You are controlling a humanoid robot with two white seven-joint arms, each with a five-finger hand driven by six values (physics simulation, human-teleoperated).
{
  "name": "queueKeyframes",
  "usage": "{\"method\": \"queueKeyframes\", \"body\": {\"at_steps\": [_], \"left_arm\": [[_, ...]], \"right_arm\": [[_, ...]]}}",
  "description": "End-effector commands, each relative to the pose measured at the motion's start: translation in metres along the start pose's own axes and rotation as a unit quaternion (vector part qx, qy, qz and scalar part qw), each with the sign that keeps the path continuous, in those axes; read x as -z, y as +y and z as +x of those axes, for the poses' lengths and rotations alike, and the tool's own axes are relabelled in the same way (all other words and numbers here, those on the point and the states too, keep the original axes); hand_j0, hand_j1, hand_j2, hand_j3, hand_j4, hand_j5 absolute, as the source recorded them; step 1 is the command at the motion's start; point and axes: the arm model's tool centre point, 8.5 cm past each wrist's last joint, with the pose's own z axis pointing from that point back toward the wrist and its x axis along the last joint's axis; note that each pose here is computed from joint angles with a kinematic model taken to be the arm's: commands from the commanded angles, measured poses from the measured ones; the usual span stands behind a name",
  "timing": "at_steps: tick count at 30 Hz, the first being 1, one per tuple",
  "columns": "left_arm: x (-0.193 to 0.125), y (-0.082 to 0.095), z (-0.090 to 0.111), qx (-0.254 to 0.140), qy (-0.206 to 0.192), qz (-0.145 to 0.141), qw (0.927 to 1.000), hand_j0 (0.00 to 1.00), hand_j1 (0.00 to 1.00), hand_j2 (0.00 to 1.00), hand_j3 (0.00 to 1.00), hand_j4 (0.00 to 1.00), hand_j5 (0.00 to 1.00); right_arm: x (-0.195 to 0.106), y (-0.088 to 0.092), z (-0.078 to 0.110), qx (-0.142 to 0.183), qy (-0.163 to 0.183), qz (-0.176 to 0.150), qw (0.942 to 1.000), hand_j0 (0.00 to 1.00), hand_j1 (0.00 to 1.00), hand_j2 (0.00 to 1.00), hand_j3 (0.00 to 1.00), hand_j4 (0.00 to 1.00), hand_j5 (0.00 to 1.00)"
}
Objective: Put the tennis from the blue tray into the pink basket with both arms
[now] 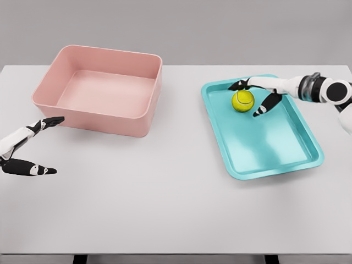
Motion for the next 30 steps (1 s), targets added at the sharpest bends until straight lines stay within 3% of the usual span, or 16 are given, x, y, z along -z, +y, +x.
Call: {"method": "queueKeyframes", "body": {"at_steps": [1, 6, 12, 14, 17, 22, 26, 28, 30], "left_arm": [[0.000, 0.001, 0.000, -0.002, 0.000, 0.002, 1.0000, 1.00, 1.00, 1.00, 1.00, 1.00, 1.00], [-0.001, 0.000, 0.000, -0.002, 0.001, 0.001, 1.0000, 1.00, 1.00, 1.00, 1.00, 1.00, 1.00], [-0.001, 0.000, 0.000, -0.002, 0.001, 0.001, 1.0000, 1.00, 1.00, 1.00, 1.00, 1.00, 1.00], [-0.001, 0.000, 0.000, -0.002, 0.001, 0.001, 1.0000, 1.00, 1.00, 1.00, 1.00, 1.00, 1.00], [0.000, 0.000, 0.000, -0.002, 0.000, 0.000, 1.0000, 1.00, 1.00, 1.00, 1.00, 1.00, 1.00], [0.000, 0.000, 0.001, -0.002, -0.001, 0.001, 1.0000, 1.00, 1.00, 1.00, 1.00, 1.00, 1.00], [0.000, 0.000, 0.002, -0.002, -0.002, 0.000, 1.0000, 1.00, 1.00, 1.00, 1.00, 1.00, 1.00], [0.000, 0.000, 0.002, -0.002, -0.002, 0.000, 1.0000, 1.00, 1.00, 1.00, 1.00, 1.00, 1.00], [0.001, 0.000, 0.002, -0.002, -0.003, 0.000, 1.0000, 1.00, 1.00, 1.00, 1.00, 1.00, 1.00]], "right_arm": [[0.004, 0.000, 0.003, 0.002, -0.005, 0.000, 1.0000, 0.83, 0.83, 0.83, 0.83, 0.83, 0.83], [0.008, 0.003, 0.006, -0.006, -0.003, 0.007, 1.0000, 0.82, 0.82, 0.82, 0.82, 0.82, 0.82], [0.005, 0.001, 0.002, 0.000, -0.001, 0.001, 1.0000, 0.38, 0.38, 0.38, 0.38, 0.38, 0.38], [0.004, 0.001, 0.001, 0.003, 0.001, -0.001, 1.0000, 0.32, 0.32, 0.32, 0.32, 0.32, 0.32], [0.003, -0.001, 0.001, 0.007, -0.003, -0.006, 1.0000, 0.30, 0.30, 0.30, 0.30, 0.30, 0.30], [-0.005, -0.021, 0.010, -0.002, -0.017, -0.031, 0.9994, 0.31, 0.31, 0.31, 0.31, 0.31, 0.31], [-0.014, -0.042, 0.035, -0.031, -0.071, -0.063, 0.9950, 0.31, 0.31, 0.31, 0.31, 0.31, 0.31], [-0.014, -0.044, 0.059, -0.067, -0.114, -0.063, 0.9892, 0.31, 0.31, 0.31, 0.31, 0.31, 0.31], [-0.014, -0.041, 0.086, -0.110, -0.166, -0.057, 0.9783, 0.31, 0.31, 0.31, 0.31, 0.31, 0.31]]}}
